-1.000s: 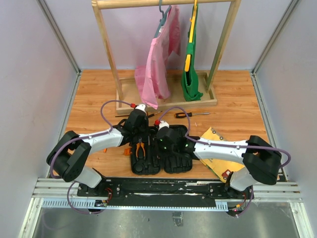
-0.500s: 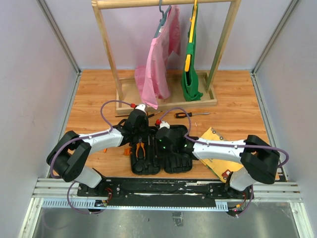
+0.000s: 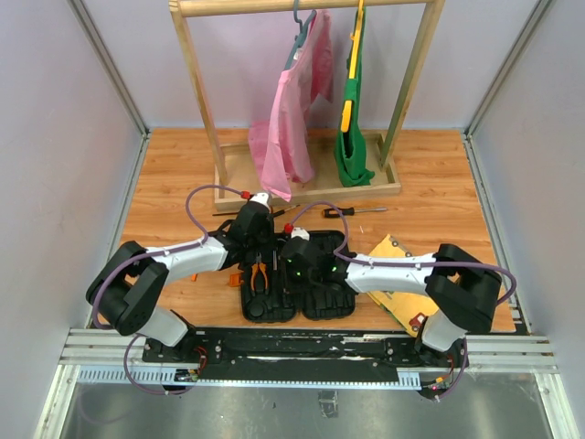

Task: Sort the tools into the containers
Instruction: Place the hammer in the storage box.

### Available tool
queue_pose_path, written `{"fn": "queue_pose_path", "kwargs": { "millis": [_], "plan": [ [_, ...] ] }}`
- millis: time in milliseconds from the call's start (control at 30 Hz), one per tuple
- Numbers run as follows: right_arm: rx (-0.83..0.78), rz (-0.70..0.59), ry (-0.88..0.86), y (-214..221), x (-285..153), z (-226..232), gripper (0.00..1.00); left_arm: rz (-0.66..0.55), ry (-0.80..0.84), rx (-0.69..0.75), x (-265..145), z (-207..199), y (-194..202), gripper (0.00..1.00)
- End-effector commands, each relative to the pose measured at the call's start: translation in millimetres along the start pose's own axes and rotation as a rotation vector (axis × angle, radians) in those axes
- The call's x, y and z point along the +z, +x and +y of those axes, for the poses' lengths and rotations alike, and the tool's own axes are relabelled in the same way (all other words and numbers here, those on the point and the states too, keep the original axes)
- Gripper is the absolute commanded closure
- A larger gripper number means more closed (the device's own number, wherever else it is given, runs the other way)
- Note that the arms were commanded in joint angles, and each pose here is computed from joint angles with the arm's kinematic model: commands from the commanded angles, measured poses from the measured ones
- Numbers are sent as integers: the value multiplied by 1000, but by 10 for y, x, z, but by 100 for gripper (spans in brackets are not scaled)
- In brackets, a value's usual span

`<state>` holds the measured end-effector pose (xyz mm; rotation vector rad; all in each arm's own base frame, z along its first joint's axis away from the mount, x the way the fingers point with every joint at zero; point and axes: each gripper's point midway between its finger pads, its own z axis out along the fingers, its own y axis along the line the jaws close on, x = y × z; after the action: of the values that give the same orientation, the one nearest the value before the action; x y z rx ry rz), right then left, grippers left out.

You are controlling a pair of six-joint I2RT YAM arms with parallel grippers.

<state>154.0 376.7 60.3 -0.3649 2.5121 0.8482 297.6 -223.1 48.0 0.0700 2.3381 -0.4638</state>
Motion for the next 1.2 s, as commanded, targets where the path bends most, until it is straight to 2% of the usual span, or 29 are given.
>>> {"fn": "queue_pose_path", "kwargs": {
  "millis": [0, 300, 700, 1000, 1167],
  "plan": [
    [-1, 47, 86, 169, 80, -158, 83, 73, -34, 5, 11, 129, 224, 98],
    [5, 91, 159, 322, 154, -356, 88, 82, -34, 4, 34, 132, 252, 99],
    [0, 110, 225, 399, 146, -519, 89, 95, -45, -17, 14, 195, 366, 99],
    [4, 104, 230, 401, 131, -540, 90, -75, 65, -19, -251, -126, -236, 96],
    [4, 104, 230, 402, 129, -541, 90, -127, 49, -16, -386, -158, -465, 92]
  ]
}}
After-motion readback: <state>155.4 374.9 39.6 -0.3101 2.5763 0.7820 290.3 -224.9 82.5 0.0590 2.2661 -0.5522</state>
